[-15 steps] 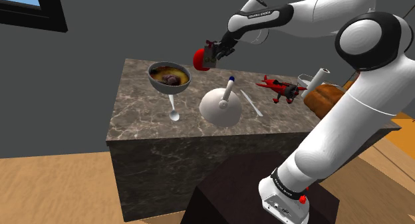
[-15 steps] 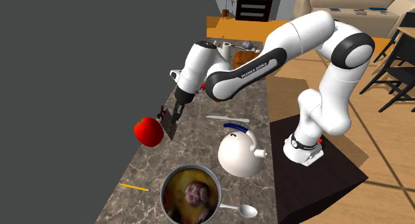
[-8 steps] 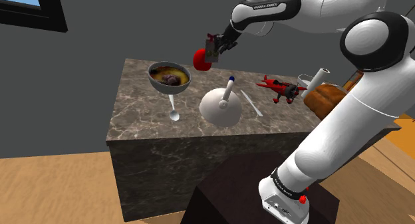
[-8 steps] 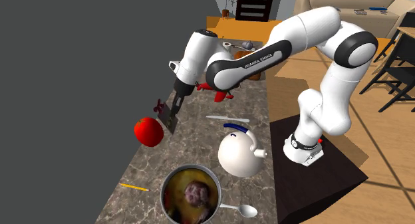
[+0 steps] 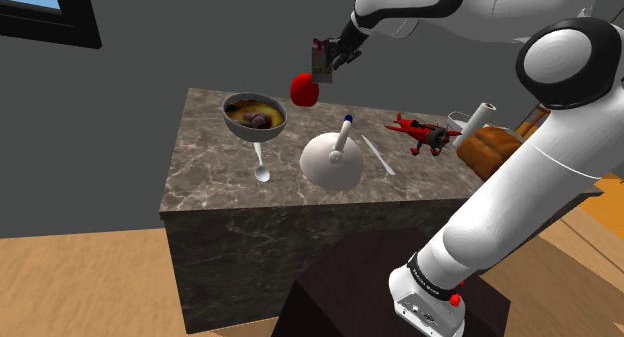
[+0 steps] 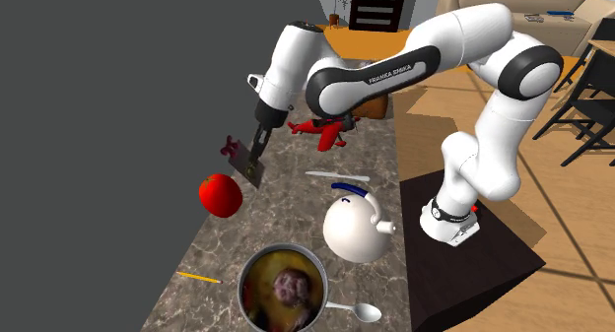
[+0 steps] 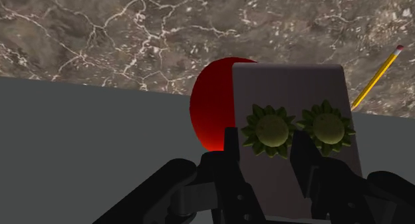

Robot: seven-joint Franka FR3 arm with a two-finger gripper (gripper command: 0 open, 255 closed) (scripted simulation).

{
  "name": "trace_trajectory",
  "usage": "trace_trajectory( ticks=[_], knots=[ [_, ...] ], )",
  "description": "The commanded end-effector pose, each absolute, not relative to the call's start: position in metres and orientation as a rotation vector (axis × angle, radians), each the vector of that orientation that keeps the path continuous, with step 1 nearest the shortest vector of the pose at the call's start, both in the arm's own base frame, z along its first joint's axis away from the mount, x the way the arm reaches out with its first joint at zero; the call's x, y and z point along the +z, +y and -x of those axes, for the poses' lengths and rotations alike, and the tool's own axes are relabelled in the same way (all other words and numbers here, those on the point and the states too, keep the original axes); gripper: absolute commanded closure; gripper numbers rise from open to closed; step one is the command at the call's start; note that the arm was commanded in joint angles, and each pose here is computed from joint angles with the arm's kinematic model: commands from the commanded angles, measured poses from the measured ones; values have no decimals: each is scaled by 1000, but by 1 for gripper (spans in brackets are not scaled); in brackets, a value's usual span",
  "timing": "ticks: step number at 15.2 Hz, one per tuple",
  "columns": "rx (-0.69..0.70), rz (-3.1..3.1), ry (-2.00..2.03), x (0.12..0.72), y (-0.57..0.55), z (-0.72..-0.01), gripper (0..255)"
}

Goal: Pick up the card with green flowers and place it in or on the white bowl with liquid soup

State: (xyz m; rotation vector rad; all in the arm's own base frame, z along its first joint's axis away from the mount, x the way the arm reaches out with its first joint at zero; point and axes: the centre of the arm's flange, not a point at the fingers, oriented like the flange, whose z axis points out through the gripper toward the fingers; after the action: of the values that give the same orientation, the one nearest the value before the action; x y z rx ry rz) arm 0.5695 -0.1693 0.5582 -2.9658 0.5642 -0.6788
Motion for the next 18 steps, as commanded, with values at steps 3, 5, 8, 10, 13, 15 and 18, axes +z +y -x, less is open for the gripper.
trace_trajectory(
  ticks=[3, 5, 8, 10, 13, 15, 18],
  knots=[
    [-678, 2966, 564, 576, -169, -570, 255],
    [-678, 2966, 564, 577, -143, -569, 255],
    [-678, 2966, 564, 577, -103, -568, 255],
    [-678, 2966, 564, 577, -77, -567, 255],
    [-678, 2966, 564, 578, -37, -566, 255],
    [-678, 2966, 564, 578, -11, -565, 255],
    [-678, 2966, 564, 578, 29, -564, 255]
  ],
)
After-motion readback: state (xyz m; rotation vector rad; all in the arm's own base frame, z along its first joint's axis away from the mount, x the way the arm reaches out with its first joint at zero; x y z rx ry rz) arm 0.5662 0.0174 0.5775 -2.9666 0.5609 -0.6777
